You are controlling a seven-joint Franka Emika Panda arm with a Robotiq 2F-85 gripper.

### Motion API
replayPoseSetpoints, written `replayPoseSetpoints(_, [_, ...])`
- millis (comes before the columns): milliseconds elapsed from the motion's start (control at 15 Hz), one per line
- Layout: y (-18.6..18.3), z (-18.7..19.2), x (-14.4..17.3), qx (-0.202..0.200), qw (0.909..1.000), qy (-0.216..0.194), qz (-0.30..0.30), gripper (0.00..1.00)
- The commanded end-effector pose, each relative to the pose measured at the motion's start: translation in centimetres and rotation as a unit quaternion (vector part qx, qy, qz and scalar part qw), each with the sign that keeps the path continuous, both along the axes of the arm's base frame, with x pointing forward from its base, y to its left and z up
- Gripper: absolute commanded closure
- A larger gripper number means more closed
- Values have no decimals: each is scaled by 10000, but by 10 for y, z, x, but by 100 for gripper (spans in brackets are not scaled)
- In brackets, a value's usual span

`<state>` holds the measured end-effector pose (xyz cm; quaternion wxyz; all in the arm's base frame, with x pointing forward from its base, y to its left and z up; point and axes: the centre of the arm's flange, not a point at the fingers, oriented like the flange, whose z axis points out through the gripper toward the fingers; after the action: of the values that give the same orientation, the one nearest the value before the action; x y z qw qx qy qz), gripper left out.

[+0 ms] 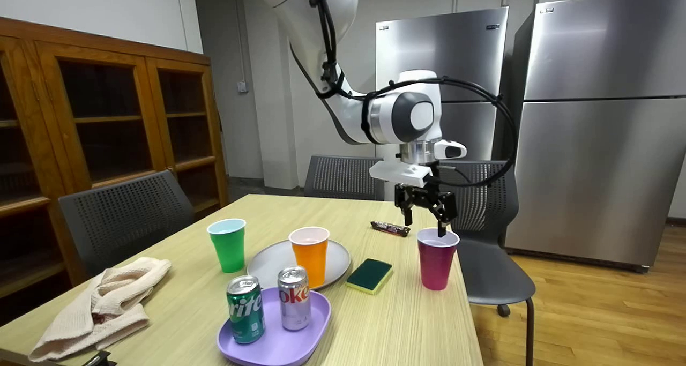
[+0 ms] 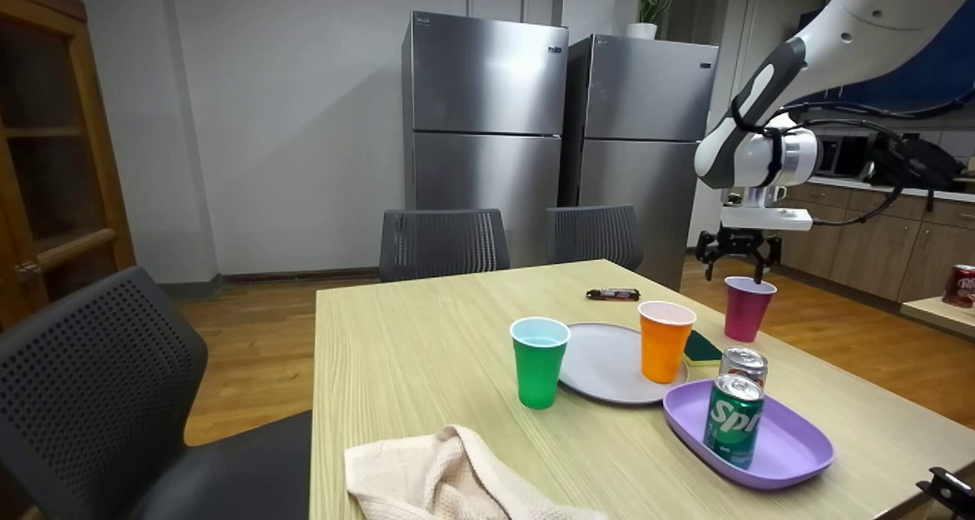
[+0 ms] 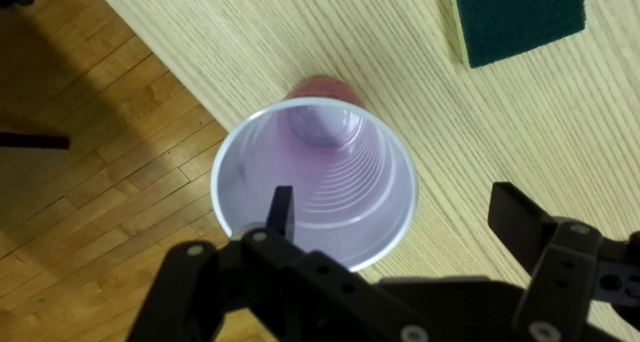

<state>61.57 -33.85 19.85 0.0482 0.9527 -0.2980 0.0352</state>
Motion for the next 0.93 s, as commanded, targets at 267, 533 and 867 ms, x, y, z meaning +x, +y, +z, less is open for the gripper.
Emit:
replayPoseSetpoints(267, [-4, 3, 6, -32, 10000, -49, 6, 0])
replayPoseSetpoints(533, [-7, 7, 6, -38, 10000, -64, -7, 0])
replayPoseSetpoints(867, [-5, 2, 5, -29, 10000, -50, 21, 0])
